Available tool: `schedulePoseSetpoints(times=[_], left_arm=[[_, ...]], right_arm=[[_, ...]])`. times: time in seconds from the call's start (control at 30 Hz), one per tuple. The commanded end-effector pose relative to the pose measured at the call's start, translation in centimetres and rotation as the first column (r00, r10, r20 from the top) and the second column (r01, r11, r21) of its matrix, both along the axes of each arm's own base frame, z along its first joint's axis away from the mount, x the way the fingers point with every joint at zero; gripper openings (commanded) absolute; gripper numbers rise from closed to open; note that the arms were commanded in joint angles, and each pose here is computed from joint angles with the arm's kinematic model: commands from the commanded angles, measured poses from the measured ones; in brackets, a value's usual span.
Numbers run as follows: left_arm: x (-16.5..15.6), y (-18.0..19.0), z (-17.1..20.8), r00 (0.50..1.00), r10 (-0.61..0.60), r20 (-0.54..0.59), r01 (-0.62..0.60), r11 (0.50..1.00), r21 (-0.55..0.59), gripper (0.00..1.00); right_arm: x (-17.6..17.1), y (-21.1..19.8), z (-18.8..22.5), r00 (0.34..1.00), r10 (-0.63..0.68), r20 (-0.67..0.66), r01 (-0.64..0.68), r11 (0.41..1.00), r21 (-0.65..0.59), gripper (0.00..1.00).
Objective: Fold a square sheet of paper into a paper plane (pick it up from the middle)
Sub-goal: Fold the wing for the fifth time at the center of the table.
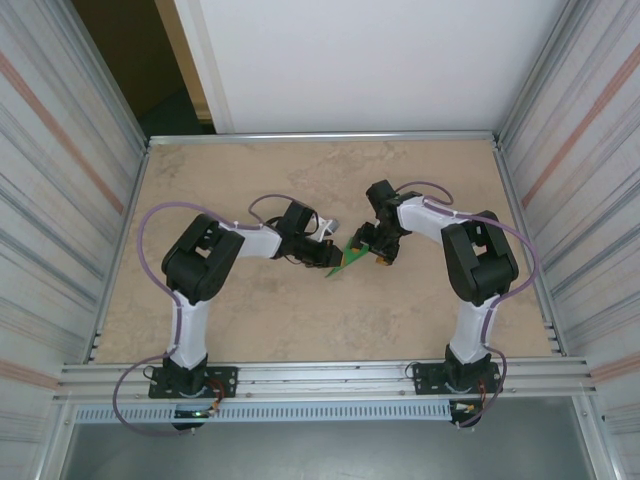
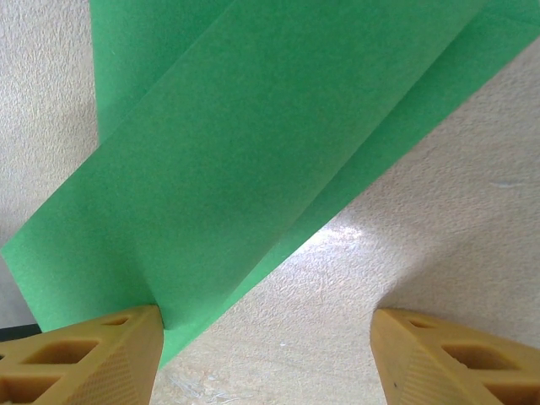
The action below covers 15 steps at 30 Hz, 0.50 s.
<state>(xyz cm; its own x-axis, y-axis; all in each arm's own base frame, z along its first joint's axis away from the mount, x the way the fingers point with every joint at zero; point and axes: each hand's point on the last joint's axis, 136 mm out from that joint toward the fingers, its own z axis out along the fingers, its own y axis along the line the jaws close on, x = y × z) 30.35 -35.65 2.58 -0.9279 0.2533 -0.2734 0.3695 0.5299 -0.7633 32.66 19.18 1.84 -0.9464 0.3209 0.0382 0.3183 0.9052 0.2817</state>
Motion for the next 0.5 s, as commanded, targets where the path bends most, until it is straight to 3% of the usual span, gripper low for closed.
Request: schedulePoseSetpoints(times=[0.0, 0.27, 0.47], left_arm=[[-1.5, 1.8, -4.2, 0.995, 0.011, -0.104, 0.002, 0.993, 0.118, 0.1], [-1.3, 2.2, -3.9, 0.984, 0.035, -0.173, -0.013, 0.992, 0.126, 0.07], [-1.2, 2.4, -3.9, 0.974, 0.064, -0.218, -0.032, 0.989, 0.144, 0.06]], right_arm=[[-1.8, -2.2, -5.0, 0.995, -0.032, -0.1, 0.02, 0.992, -0.126, 0.68], [-0.8, -1.5, -3.0, 0.998, -0.028, -0.057, 0.025, 0.999, -0.045, 0.68], [1.7, -0.6, 2.5, 0.986, -0.041, 0.16, 0.02, 0.991, 0.134, 0.69]])
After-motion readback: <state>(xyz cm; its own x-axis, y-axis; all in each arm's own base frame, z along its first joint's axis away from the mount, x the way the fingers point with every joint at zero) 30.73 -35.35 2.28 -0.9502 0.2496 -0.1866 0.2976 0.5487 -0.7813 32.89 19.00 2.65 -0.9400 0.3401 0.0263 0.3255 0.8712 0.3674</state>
